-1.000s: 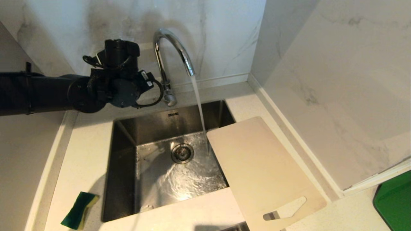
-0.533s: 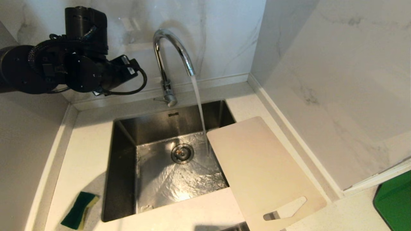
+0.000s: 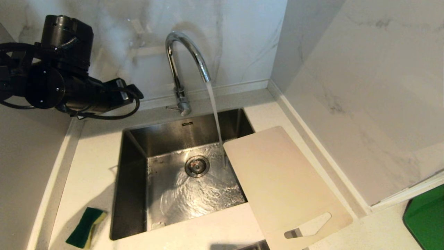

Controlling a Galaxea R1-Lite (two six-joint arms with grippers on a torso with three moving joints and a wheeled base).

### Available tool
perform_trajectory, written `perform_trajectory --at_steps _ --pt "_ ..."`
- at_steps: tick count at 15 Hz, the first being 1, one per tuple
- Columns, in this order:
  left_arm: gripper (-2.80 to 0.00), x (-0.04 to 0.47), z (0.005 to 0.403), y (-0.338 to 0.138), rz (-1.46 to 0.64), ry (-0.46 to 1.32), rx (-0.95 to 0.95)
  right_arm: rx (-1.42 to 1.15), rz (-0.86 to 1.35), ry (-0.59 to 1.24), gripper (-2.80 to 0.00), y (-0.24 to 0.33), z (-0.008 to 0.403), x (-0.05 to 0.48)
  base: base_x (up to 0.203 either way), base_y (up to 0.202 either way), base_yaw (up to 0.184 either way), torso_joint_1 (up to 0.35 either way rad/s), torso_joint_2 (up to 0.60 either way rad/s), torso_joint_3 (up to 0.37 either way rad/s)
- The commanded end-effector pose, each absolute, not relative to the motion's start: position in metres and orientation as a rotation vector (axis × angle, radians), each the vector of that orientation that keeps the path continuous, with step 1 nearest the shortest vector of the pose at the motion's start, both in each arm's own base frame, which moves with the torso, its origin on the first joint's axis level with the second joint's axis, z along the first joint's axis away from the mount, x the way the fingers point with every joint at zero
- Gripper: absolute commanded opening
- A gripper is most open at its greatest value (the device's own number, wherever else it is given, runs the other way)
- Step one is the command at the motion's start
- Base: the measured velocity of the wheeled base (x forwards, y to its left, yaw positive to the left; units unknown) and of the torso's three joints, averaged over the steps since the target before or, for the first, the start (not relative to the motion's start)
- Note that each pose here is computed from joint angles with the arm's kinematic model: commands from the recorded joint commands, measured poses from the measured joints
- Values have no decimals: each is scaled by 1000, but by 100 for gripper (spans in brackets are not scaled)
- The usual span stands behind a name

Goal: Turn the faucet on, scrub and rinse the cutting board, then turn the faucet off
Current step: Pick up the cleaning cloth

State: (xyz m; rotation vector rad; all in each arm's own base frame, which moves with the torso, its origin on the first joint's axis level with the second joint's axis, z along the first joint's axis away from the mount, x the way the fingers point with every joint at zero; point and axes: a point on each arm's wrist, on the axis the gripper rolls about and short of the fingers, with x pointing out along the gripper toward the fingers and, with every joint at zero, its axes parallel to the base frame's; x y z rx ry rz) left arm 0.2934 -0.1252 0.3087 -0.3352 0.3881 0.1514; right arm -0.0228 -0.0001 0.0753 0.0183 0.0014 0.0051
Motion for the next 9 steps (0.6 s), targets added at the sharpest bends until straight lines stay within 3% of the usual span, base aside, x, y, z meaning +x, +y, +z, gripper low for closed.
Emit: perform_trajectory --at_steps 1,2,9 --pt "-95 286 297 -113 176 465 -295 18 6 4 -280 0 75 -23 0 0 0 0 0 0" --pt "-280 284 295 -112 155 495 -297 18 6 3 -280 0 75 -23 0 0 0 0 0 0" --pt "-280 268 232 -69 135 790 -267 18 6 5 -280 0 75 -23 0 0 0 0 0 0"
